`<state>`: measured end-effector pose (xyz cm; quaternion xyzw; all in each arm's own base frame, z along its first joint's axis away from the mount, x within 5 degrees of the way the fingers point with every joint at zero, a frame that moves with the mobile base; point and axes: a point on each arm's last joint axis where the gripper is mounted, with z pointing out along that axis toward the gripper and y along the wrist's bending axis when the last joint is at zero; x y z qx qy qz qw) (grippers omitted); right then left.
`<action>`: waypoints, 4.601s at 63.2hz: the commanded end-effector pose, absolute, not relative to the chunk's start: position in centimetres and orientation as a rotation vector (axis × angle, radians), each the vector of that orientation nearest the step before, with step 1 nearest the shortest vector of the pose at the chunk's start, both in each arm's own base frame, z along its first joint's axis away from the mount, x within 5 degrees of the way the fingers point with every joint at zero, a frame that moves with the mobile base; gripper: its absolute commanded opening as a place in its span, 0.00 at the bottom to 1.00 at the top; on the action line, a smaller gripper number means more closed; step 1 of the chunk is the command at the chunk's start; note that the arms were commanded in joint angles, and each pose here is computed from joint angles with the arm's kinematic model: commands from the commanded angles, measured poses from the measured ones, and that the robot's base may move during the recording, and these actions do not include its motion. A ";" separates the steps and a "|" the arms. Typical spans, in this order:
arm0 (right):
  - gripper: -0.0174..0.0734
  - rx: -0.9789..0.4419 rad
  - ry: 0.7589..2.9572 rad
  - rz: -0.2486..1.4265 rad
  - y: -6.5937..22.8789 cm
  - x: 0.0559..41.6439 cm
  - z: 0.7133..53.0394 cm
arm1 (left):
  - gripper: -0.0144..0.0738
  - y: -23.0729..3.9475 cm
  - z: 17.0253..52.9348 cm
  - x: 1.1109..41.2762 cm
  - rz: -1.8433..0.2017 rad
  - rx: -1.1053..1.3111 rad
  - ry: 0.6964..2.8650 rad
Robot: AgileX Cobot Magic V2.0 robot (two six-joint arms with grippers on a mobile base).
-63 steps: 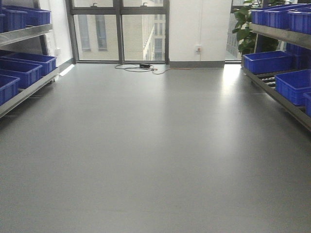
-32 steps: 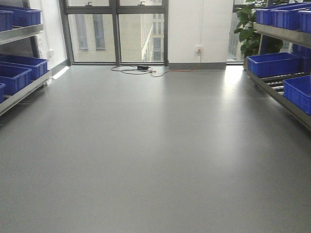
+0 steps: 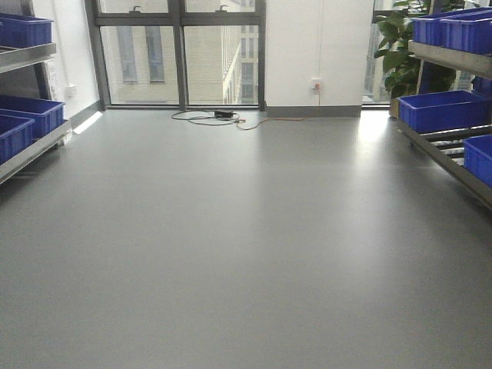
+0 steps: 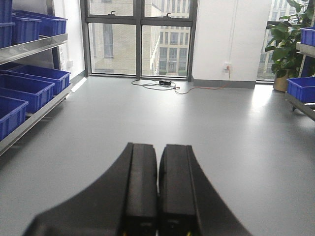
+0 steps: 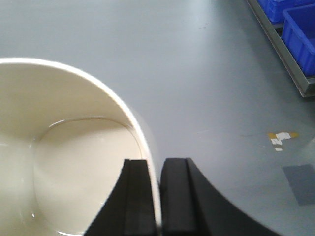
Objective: Move white bin to right shelf second layer
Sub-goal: 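Drive toward the window and turn toward the shelf rack, then approach the roller shelf rack with the bin in the right gripper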
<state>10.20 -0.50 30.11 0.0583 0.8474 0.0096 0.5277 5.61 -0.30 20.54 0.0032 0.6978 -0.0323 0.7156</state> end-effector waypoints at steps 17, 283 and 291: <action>0.25 0.131 1.900 0.026 -0.5 10.5 31.9 | 0.26 -0.3 20.5 5.6 -0.082 -0.001 1.474; 0.25 0.131 1.901 0.026 -0.5 10.5 31.9 | 0.26 -0.3 20.5 5.6 -0.082 -0.001 1.474; 0.25 0.131 1.901 0.026 -0.5 10.5 31.9 | 0.26 -0.3 20.5 5.6 -0.082 -0.001 1.474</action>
